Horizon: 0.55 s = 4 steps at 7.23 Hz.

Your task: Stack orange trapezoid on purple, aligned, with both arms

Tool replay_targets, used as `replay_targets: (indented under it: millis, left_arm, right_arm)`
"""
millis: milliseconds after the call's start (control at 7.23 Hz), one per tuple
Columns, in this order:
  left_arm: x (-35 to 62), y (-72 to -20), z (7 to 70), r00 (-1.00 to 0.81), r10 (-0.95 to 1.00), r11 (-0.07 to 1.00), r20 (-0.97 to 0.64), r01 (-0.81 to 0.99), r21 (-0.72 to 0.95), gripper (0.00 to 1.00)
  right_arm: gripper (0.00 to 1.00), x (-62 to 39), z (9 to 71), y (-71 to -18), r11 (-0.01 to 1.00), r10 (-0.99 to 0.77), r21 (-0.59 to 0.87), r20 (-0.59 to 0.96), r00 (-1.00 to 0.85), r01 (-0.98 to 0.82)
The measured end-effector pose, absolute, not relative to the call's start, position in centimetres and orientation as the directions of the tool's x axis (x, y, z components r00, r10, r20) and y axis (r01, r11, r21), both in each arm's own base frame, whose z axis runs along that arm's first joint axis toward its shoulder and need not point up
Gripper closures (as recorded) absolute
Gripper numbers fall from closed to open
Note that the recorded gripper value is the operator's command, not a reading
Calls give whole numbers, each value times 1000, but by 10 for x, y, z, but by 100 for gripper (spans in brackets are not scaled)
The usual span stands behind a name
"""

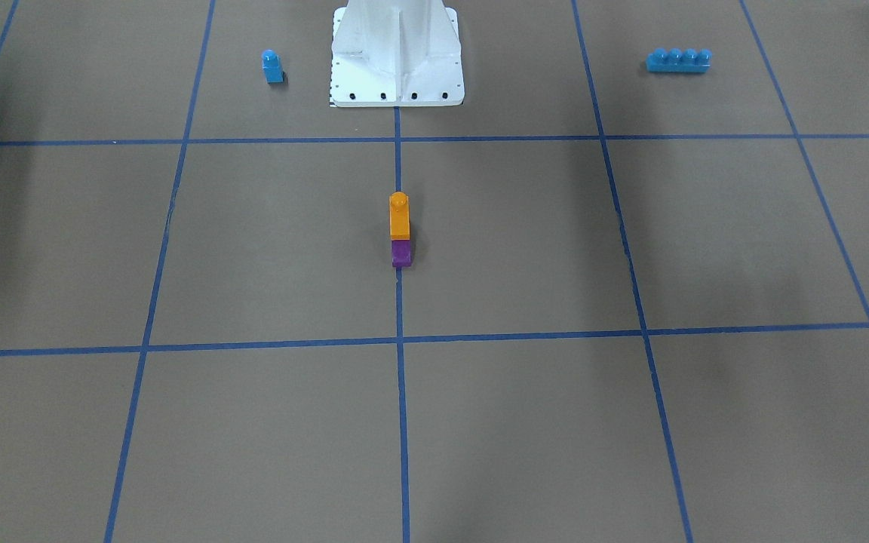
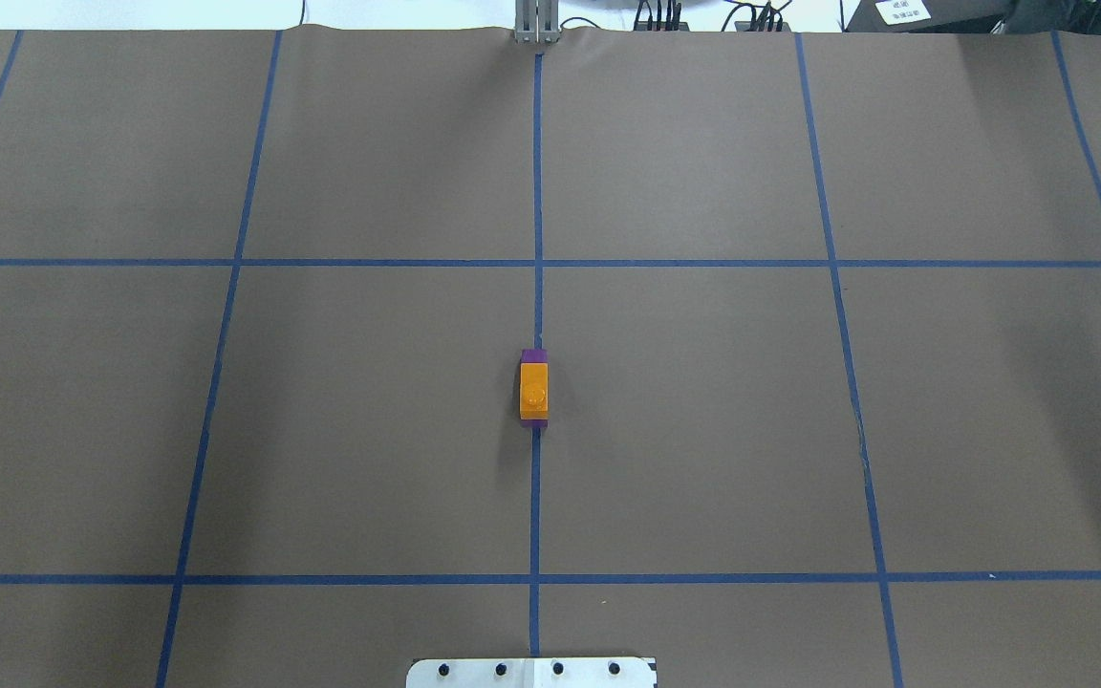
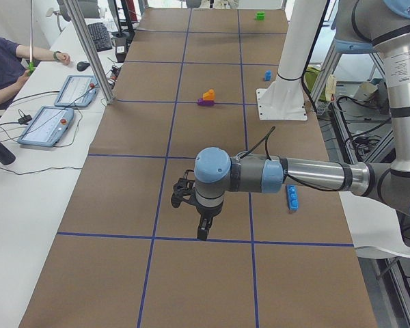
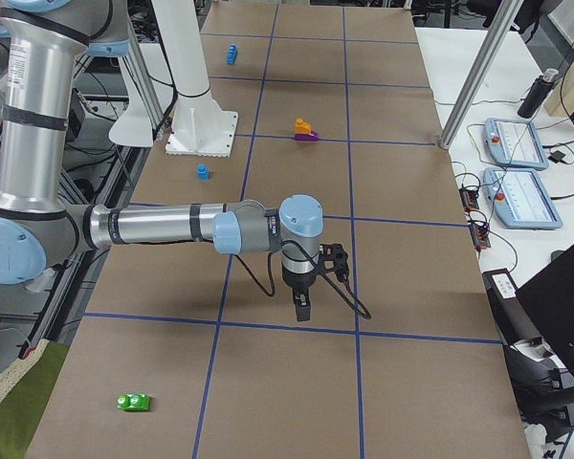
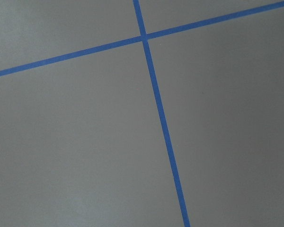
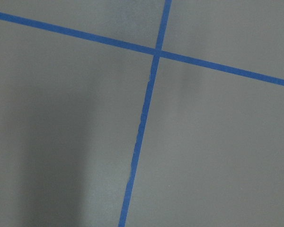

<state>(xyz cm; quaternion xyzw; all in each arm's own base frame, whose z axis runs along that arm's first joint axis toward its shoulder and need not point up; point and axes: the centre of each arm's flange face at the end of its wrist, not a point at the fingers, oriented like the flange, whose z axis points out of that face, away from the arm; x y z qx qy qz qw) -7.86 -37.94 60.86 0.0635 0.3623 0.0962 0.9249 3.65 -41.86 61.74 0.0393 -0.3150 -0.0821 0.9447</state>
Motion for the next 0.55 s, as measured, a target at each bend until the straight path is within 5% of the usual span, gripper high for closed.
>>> replay_targets:
  millis: [553]
  left_arm:
    - [-79, -379, 612, 719, 219, 975, -660, -132, 180, 0]
  right_arm:
    - [0, 36, 618, -418, 983, -180, 125, 589, 787, 131]
